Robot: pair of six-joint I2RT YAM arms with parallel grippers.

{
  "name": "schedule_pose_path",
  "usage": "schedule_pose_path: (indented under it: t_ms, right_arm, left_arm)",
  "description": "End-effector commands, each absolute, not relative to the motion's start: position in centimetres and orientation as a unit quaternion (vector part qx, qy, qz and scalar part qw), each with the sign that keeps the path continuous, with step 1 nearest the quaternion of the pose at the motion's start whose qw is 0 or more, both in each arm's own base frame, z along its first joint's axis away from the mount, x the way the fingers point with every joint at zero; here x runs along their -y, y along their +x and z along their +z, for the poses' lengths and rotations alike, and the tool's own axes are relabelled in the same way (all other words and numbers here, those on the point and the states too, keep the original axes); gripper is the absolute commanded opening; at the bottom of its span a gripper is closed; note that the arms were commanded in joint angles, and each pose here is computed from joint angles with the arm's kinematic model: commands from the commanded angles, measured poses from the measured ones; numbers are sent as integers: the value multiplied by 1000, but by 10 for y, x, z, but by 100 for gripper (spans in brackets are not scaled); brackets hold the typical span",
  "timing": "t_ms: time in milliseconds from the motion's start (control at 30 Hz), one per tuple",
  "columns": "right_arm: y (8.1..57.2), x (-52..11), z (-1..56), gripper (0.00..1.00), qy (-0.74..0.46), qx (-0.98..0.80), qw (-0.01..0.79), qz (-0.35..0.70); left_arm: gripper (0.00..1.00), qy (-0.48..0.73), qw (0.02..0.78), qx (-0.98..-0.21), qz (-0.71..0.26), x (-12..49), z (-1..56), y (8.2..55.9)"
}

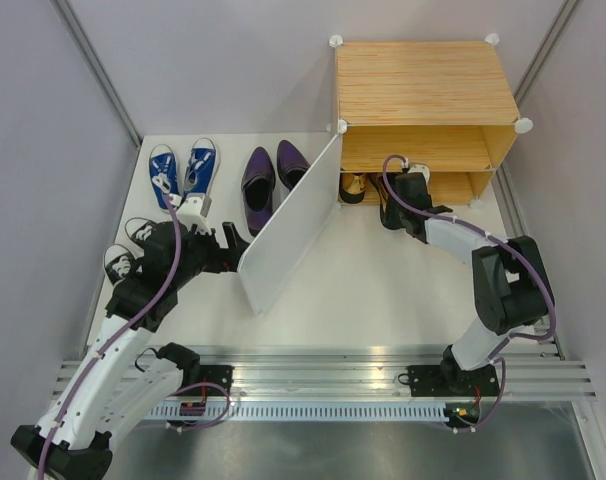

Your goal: Place and organize the shoes in the shoe cabinet

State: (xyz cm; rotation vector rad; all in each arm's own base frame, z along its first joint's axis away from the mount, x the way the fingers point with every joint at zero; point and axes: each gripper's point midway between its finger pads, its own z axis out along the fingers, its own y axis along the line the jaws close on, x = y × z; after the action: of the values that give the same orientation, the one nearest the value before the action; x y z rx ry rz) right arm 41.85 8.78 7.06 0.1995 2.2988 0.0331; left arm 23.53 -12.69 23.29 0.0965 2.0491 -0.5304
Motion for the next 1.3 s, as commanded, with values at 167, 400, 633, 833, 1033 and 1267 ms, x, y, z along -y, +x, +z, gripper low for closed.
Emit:
schedule_pose_path:
  t_ms: [167, 400, 633, 833, 1033, 1267]
  right_arm:
    - [444, -91, 94, 75, 92, -872, 478, 41]
    - [443, -88, 78, 82, 85, -870, 485, 33]
    - [457, -95, 81, 80, 72, -855, 511, 47]
    - [458, -96, 83, 51, 72, -862, 500, 47]
    - [451, -94, 98, 19, 89, -859, 502, 50]
    - [458, -96, 139, 9, 97, -849, 516, 59]
  left_arm:
    - [99, 59, 500, -835, -222, 130, 240, 236]
    - [99, 60, 498, -836, -223, 131, 240, 236]
    - [99, 61, 498, -836, -222, 131, 239, 236]
    - [99, 61, 499, -836, -222, 131, 239, 236]
    - [99, 61, 498, -836, -223, 131, 239, 236]
    - [99, 62, 498, -836, -223, 131, 240, 236]
